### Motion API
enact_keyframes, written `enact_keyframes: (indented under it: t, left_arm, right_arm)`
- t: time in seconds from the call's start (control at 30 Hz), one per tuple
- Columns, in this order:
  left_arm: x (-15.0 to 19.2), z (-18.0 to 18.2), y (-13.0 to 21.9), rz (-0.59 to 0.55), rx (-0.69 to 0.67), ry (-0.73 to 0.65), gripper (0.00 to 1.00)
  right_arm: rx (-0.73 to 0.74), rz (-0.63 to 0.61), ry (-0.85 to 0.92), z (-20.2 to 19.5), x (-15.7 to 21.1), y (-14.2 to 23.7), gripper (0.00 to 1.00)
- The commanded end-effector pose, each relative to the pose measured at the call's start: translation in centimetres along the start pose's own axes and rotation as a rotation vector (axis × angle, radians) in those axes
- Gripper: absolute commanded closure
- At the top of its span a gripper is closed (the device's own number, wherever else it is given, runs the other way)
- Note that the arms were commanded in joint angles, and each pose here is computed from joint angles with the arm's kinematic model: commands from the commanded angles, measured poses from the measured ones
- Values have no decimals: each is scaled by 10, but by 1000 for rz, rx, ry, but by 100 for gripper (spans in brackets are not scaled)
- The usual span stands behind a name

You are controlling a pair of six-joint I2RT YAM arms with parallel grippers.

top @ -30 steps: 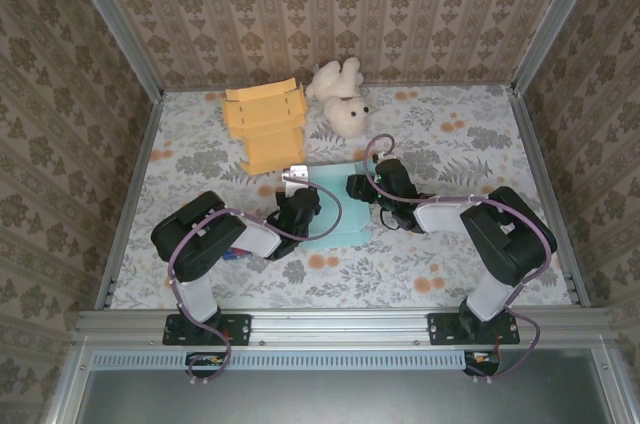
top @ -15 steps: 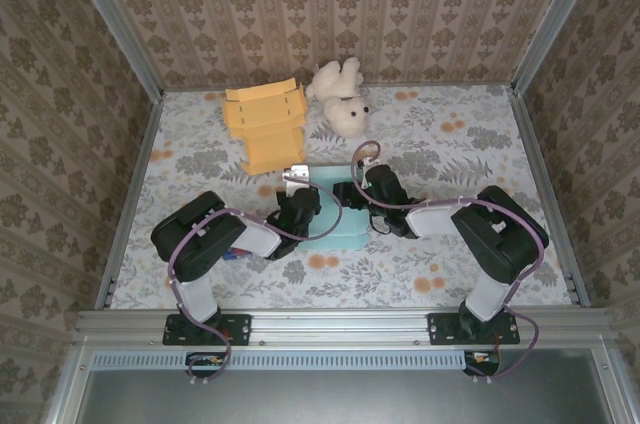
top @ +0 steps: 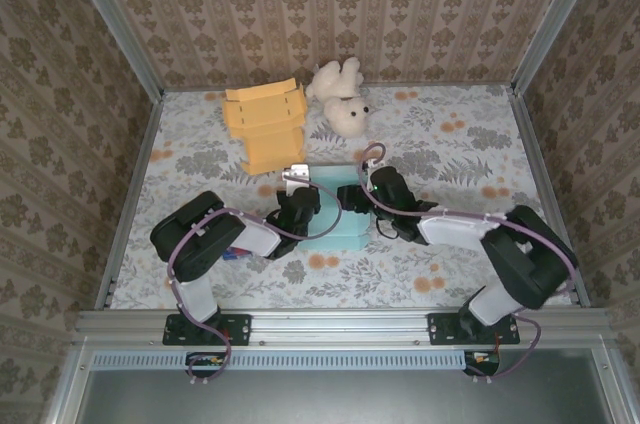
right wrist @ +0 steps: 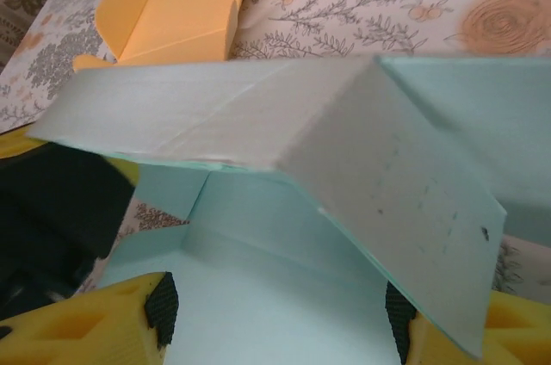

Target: Fold the paper box

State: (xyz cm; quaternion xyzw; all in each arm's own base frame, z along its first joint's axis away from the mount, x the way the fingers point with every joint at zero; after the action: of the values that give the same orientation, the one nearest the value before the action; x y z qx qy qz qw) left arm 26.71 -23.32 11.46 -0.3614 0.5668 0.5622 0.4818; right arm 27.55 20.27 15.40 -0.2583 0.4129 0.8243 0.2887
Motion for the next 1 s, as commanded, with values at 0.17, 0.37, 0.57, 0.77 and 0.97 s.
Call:
enact_keyframes:
  t: [0.17, 0.37, 0.57, 0.77, 0.97]
  left_arm:
    - [-3, 13, -2, 27, 31, -18, 100]
    - [-1, 24, 0, 13, 93, -34, 100]
    - [1, 29, 0, 0, 159, -64, 100]
    - [0, 30, 0, -22, 216, -64, 100]
    - [1, 28, 1, -34, 249, -68, 100]
  right_arm:
    - [104, 14, 63, -5, 8, 54, 32]
    - [340, -165, 146, -31, -10, 85, 33]
    - [330, -174, 190, -51, -6, 76, 44]
    - [278, -110, 238, -54, 4, 48, 49]
    - [209, -86, 265, -51, 9, 31, 50]
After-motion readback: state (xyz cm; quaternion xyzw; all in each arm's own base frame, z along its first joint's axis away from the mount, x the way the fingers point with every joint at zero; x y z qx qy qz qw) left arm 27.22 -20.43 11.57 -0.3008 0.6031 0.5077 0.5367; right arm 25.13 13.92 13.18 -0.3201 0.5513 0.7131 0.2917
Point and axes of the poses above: each hand's point on the last joint's axis, 136 mm out from that joint toward the fingers, its own y axis back along the fingers, its own z axis along the line the jaws close on, x = y × z, the point moved 9 cm from there along y, back along the fingers, and after that the axes turned 9 degrees about -y, right-handed, at the moved point
